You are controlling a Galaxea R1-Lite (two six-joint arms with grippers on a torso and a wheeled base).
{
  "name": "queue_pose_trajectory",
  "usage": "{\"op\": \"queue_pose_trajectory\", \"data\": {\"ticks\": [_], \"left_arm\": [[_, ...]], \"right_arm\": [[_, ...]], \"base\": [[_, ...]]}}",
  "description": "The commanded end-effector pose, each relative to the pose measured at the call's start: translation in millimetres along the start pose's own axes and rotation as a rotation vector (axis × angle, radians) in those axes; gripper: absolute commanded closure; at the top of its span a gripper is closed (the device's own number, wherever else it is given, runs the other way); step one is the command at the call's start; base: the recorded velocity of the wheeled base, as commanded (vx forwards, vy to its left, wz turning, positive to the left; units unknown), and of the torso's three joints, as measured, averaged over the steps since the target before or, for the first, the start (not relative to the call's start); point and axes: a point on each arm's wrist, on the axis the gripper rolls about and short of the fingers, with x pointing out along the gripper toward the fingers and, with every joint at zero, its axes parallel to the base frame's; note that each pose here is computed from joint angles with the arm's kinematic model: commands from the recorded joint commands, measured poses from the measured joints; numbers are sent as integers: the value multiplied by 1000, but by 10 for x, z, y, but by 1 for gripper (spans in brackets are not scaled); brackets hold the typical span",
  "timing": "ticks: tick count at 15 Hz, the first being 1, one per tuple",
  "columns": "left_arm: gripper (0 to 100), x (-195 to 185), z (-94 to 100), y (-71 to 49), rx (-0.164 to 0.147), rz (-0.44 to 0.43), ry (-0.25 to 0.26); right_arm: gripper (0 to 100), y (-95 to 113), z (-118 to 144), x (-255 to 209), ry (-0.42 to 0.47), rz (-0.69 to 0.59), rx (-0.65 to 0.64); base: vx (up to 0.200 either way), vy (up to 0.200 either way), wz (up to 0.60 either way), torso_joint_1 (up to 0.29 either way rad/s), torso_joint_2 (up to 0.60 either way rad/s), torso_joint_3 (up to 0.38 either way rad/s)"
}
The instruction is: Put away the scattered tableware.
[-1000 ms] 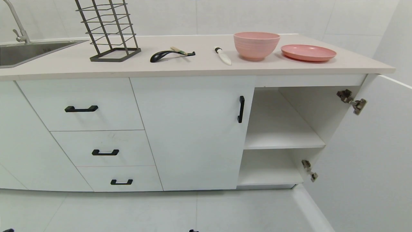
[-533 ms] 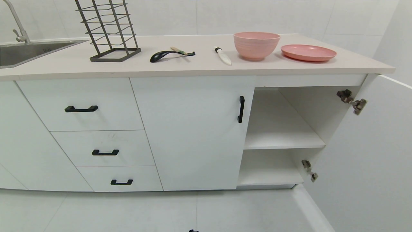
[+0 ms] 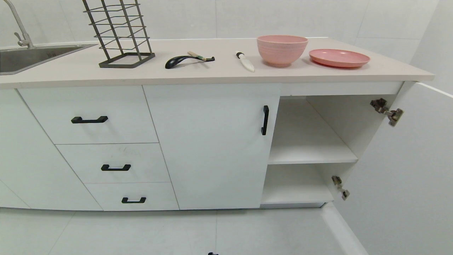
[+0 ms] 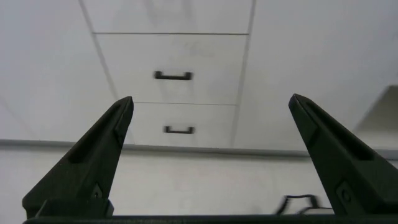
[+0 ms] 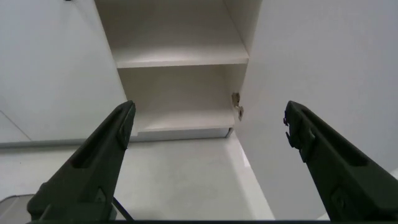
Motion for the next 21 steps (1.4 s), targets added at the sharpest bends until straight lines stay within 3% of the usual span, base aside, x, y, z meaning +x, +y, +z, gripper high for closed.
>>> {"op": "queue_pose_trajectory", "data": {"ticks": [1,2,3,4,11,14,17,21], "left_arm": [[0,-26,-27,-9,-72,-48,-11],[0,-25,-43,-13,-79,-63,6],[0,-27,-55,-18,-35,-83,15],[0,-27,-55,-18,-24,-85,15],[0,-27,-57,-19,-35,-83,17],[0,-27,-55,-18,-38,-82,15],[0,-27,-57,-19,-35,-83,17],[0,-27,-57,-19,-27,-86,17]], "right_arm": [[0,-2,-1,4,7,-8,18],[0,-3,-1,4,7,-14,20],[0,-3,-1,3,6,-12,18],[0,-3,-1,3,6,-12,18],[0,-3,-1,3,6,-12,21],[0,-3,-1,3,6,-12,21],[0,-3,-1,3,6,-12,21],[0,-3,-1,4,7,-12,23]], "base": [[0,0,0,0,0,0],[0,0,0,0,0,0],[0,0,0,0,0,0],[0,0,0,0,0,0],[0,0,0,0,0,0],[0,-200,0,4,1,2],[0,0,0,0,0,0],[0,0,-600,5,5,1]]}}
